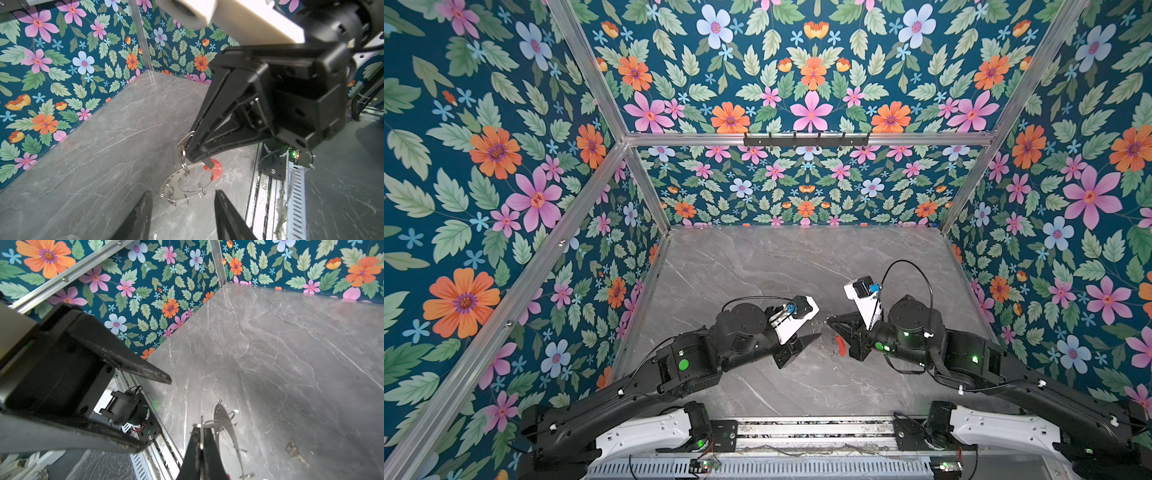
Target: Remove the keys from the keyring
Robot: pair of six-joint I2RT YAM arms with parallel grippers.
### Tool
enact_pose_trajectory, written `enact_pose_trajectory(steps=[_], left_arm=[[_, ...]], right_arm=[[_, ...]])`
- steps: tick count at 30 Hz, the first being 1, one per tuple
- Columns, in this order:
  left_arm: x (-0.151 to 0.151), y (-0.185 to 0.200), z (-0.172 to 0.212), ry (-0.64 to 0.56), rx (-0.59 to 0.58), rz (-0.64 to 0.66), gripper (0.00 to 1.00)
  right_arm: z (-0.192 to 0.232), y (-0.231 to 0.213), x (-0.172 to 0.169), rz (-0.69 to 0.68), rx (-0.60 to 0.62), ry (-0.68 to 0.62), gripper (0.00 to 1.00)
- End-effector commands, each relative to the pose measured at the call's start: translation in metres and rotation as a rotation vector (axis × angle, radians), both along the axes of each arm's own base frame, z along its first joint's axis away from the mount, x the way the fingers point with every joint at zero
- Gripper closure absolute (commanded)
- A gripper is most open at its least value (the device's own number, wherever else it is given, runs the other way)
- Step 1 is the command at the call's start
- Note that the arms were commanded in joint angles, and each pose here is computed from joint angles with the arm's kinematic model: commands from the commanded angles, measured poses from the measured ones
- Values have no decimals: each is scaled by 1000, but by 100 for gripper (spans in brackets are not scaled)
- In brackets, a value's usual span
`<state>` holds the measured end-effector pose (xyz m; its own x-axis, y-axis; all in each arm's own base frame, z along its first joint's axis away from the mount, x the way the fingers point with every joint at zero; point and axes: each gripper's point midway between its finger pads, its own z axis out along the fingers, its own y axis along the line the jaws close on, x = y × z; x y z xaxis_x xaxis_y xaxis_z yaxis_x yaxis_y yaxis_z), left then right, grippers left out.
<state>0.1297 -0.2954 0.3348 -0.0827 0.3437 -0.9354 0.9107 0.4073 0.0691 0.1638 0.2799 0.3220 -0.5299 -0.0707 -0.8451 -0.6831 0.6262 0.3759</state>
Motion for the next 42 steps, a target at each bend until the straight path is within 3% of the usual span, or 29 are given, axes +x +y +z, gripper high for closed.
enact_pose_trajectory(steps=[1,14,27,42], left_arm=[[1,-9,6,-6,-35,-11,50],[12,-14,-13,-23,27,22,53],[14,-16,-19,-24,57,26,74],[18,-10,-20,-22,70,61,80]], right_arm=[[10,2,6,-58,85,36,100],[14,10,3,-40,123,58,100],[28,21,-10,12,141,29,100],[36,22,-14,23,162,16,100]])
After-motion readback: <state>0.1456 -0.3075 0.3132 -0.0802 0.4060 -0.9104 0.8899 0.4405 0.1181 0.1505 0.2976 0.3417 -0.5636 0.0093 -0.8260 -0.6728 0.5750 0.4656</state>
